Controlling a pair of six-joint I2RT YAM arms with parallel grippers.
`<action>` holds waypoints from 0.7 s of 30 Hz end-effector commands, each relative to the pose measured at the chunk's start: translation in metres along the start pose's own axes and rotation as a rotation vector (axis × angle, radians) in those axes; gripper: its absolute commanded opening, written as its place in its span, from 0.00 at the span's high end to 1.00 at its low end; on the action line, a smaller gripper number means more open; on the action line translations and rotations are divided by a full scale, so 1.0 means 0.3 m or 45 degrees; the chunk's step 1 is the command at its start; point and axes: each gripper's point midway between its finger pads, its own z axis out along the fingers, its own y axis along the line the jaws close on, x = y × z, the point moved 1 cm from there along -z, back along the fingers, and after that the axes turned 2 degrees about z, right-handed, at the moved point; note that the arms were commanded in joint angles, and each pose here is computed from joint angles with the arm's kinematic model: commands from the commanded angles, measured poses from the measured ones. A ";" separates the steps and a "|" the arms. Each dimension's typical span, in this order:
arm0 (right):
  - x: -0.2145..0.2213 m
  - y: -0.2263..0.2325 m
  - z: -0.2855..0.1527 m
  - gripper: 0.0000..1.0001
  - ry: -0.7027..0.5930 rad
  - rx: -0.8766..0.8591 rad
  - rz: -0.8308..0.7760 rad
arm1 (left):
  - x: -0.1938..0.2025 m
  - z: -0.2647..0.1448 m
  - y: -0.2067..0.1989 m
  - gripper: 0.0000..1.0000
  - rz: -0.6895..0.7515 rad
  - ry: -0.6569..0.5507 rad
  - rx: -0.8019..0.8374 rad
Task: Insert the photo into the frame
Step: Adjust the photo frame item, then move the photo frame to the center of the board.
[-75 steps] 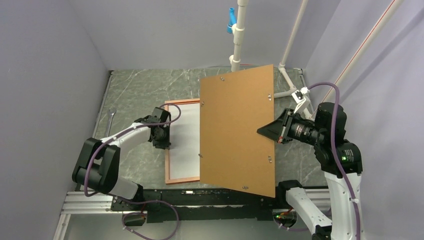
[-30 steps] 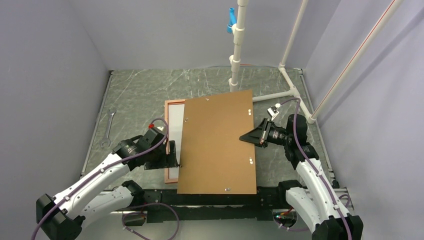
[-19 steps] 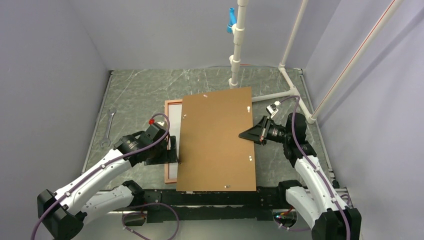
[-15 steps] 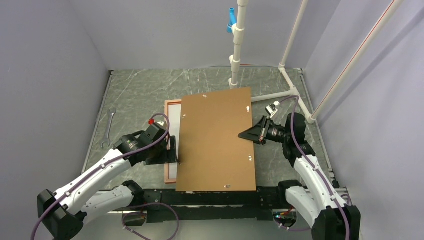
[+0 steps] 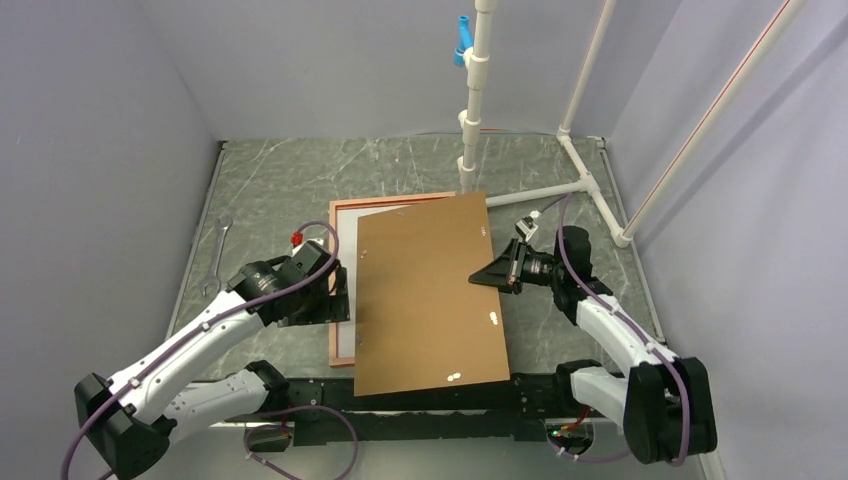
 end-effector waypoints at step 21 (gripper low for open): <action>-0.175 0.003 0.124 1.00 0.090 -0.014 -0.187 | -0.044 0.273 0.114 0.39 -0.193 0.067 0.014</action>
